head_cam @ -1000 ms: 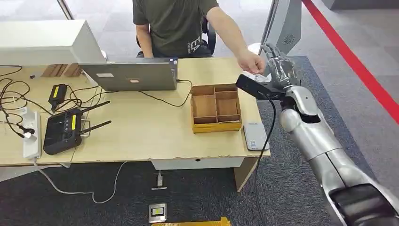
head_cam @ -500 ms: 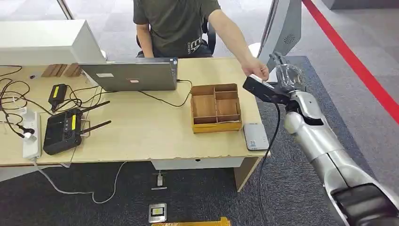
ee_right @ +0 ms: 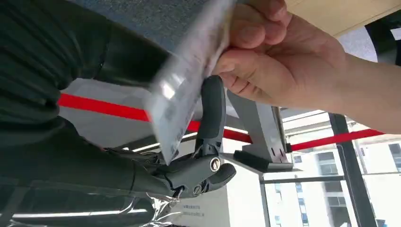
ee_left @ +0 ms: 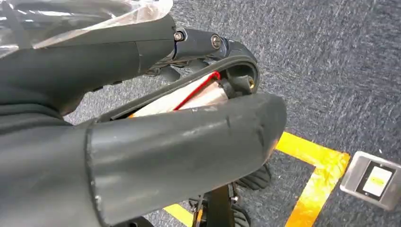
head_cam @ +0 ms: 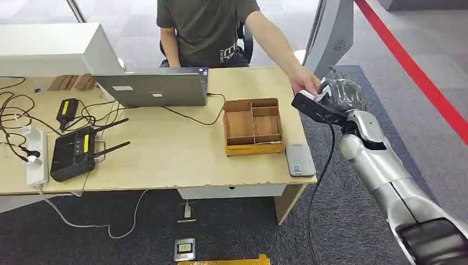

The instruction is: Pass the card to the sensor for recognition and then transmit it.

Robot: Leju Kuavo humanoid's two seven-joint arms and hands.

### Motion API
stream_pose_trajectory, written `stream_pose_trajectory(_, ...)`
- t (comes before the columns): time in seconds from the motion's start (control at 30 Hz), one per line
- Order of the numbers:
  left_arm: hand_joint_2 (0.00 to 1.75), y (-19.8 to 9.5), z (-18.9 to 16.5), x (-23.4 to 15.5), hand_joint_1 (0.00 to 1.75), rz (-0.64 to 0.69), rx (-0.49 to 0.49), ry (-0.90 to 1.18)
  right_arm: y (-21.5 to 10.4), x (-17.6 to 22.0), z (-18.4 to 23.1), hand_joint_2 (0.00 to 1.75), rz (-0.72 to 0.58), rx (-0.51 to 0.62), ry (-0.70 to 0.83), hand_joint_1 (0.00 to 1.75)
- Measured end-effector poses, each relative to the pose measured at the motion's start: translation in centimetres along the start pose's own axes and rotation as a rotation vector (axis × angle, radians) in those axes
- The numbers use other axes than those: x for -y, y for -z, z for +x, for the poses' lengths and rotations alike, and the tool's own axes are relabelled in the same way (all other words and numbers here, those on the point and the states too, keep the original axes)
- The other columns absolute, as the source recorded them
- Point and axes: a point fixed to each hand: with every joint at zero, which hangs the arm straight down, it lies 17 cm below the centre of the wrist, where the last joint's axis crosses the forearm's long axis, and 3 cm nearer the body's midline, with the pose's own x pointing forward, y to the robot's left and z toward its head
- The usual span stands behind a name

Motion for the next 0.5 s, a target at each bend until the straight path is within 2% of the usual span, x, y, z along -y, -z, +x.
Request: stream_pose_trajectory(0.5, 0.00, -0.01, -0.14, -0.01, 0.00, -0.002, -0.005, 0.011, -0.49, -0.25, -0.67, 1.75, 0.013, -0.001, -0.015, 1.75)
